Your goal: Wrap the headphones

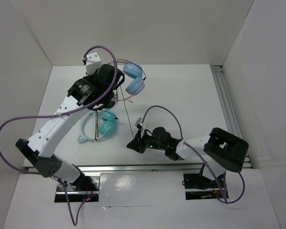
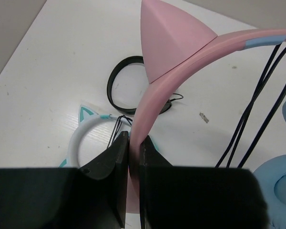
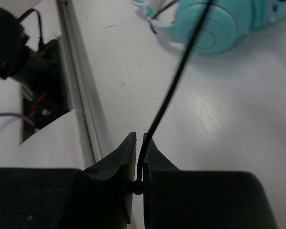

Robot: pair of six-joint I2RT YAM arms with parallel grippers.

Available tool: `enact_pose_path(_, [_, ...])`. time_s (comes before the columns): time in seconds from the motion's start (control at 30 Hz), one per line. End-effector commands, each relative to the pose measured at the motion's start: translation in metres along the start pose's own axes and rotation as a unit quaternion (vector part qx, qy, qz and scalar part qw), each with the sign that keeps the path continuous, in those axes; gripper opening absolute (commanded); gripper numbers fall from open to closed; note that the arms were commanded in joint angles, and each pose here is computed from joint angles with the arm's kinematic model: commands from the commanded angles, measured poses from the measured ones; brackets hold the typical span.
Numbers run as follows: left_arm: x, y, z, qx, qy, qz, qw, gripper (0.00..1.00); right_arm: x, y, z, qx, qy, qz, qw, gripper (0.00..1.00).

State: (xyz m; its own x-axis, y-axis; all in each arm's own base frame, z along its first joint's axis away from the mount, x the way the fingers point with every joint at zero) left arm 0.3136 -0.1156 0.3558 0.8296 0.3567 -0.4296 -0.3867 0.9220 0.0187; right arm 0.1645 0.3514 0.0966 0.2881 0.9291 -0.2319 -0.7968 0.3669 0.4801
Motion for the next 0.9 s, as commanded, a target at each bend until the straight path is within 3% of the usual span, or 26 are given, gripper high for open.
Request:
enact_pose_path(0.0, [0.028, -0.018, 0.022, -0.063, -0.025, 0.000, 0.998, 0.00, -0.006, 0.034, -0.003, -0.032, 0.012, 0.035, 0.999, 0.00])
enact_pose_path(0.23, [0.054, -0.028, -0.005, -0.034, 0.004, 0.016, 0.999, 0.00, 0.002, 0.087, 0.006, -0.076, 0.035, 0.100, 0.992, 0.00])
enact_pose_path(0.33, [0.062, -0.027, -0.025, 0.009, 0.011, 0.034, 0.999, 0.00, 0.000, 0.090, 0.026, -0.109, 0.029, 0.076, 0.991, 0.00])
enact_pose_path(0.43, [0.073, -0.042, -0.059, 0.086, 0.056, 0.013, 0.995, 0.00, -0.010, 0.094, 0.052, -0.156, 0.025, 0.056, 0.986, 0.00])
enact_pose_path(0.6, [0.072, -0.063, -0.120, 0.199, 0.127, -0.063, 0.970, 0.00, -0.039, 0.068, 0.101, -0.227, 0.008, -0.025, 0.973, 0.00])
enact_pose_path(0.87, [0.022, -0.072, -0.179, 0.331, 0.139, -0.156, 0.920, 0.00, -0.086, 0.030, 0.131, -0.259, -0.029, -0.157, 0.953, 0.00])
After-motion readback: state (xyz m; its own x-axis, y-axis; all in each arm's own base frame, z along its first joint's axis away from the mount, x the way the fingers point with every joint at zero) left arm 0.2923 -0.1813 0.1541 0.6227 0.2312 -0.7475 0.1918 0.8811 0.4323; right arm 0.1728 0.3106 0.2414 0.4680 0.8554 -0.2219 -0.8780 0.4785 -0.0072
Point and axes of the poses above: each gripper's point midway between its finger pads, its own x axis out along the fingers, its own y axis along the line the jaws close on, z = x × y, the point moved 2 cm from there along -x, back along the fingers, and after that the axes turned 6 degrees about x, right-handed, at the moved point
